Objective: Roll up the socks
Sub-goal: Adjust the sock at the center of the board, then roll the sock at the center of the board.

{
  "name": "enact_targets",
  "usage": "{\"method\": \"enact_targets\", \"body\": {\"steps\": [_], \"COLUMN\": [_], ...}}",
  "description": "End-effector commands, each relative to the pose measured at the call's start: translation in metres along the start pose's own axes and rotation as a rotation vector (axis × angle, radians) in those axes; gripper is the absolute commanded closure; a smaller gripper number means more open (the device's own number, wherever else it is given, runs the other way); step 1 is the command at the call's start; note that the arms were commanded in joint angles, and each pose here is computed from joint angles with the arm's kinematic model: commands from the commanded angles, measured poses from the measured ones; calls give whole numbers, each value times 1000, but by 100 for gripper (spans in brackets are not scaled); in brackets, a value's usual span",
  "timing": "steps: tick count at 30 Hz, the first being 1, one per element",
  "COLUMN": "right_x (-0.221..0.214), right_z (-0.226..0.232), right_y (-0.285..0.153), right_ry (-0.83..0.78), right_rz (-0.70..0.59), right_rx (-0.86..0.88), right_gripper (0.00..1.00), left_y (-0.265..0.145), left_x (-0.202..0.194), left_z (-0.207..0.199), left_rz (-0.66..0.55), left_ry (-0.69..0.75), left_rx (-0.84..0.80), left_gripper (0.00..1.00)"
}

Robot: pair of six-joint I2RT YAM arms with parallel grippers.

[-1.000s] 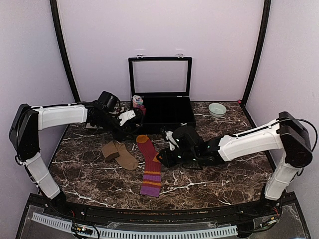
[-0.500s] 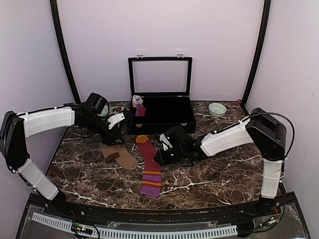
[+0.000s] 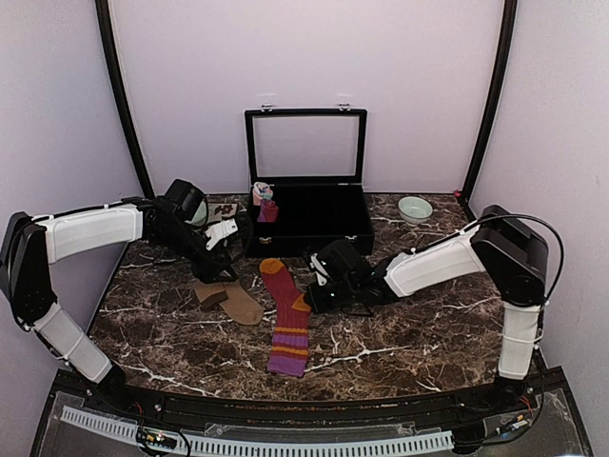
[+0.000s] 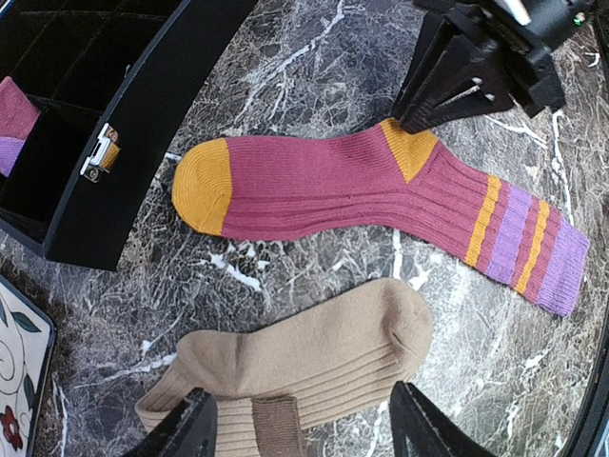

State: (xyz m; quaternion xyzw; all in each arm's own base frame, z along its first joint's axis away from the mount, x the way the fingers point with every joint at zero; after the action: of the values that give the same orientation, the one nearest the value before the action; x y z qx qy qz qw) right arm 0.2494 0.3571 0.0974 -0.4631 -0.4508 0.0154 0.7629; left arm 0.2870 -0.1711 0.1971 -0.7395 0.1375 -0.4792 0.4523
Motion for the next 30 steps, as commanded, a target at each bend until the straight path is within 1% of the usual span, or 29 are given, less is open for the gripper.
{"method": "enact_targets", "body": {"steps": [1, 3, 4, 6, 8, 11, 13, 14, 15, 17, 21, 23, 26, 28, 30], "right_x": [17, 16, 16, 14, 8, -12, -29, -32, -38, -51, -84, -95, -98, -100, -102], "right_z": [27, 42, 52, 67, 75, 79, 84, 91, 99, 114, 132, 142, 154, 158, 162], "right_y": [-39, -59, -70, -88, -102, -112, -111, -121, -125, -129, -123, -124, -124, -114, -106], "right_ry": [-135, -211, -255, -317, -353, -391, -429, -451, -498, -570, -649, -677, -708, -750, -803], "right_rz": [-131, -187, -217, -241, -245, -242, -216, -244, -251, -255, -196, -229, -284, -263, -248], "right_rx": [-56, -131, -169, -241, -312, -366, -330, -293, -243, -177, -1, 70, 120, 111, 117], "right_gripper": [78, 59, 53, 48, 43, 35, 34, 34, 34, 35, 44, 45, 46, 47, 48], "left_y": [-4, -4, -5, -6, -9, -12, -14, -15, -14, -14, -2, 9, 27, 38, 53], "left_x": [-1, -2, -3, -3, -2, -2, -4, -5, -8, -13, -21, -21, -15, -8, 0], "left_z": [-4, -5, -5, -6, -8, -9, -10, -12, -13, -18, -24, -28, -39, -46, -46], "left_rz": [-7, -12, -24, -55, -74, -77, -68, -65, -62, -70, -47, -16, 15, 26, 38], "left_ry": [-18, -20, -25, -36, -36, -47, -50, -51, -52, -41, -24, -17, 27, 67, 66], "left_rx": [-22, -26, -25, -22, -31, -22, -24, -32, -43, -65, -84, -97, -113, -123, -143], "left_gripper": [34, 31, 28, 24, 15, 12, 12, 12, 8, 5, 4, 4, 4, 4, 4]}}
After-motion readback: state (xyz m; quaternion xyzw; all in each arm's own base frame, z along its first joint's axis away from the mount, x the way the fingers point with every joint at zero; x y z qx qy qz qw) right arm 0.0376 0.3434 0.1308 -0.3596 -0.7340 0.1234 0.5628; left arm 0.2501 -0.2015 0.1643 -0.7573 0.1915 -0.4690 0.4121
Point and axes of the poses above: each gripper's point midway between its finger pads, its own y axis out along the fingers, its own z axis along the line the jaws close on, x = y × z, the point moved 9 cm from there along -y, back along the fingers, and after that the axes turned 12 degrees about -y, right-handed, at the moved point
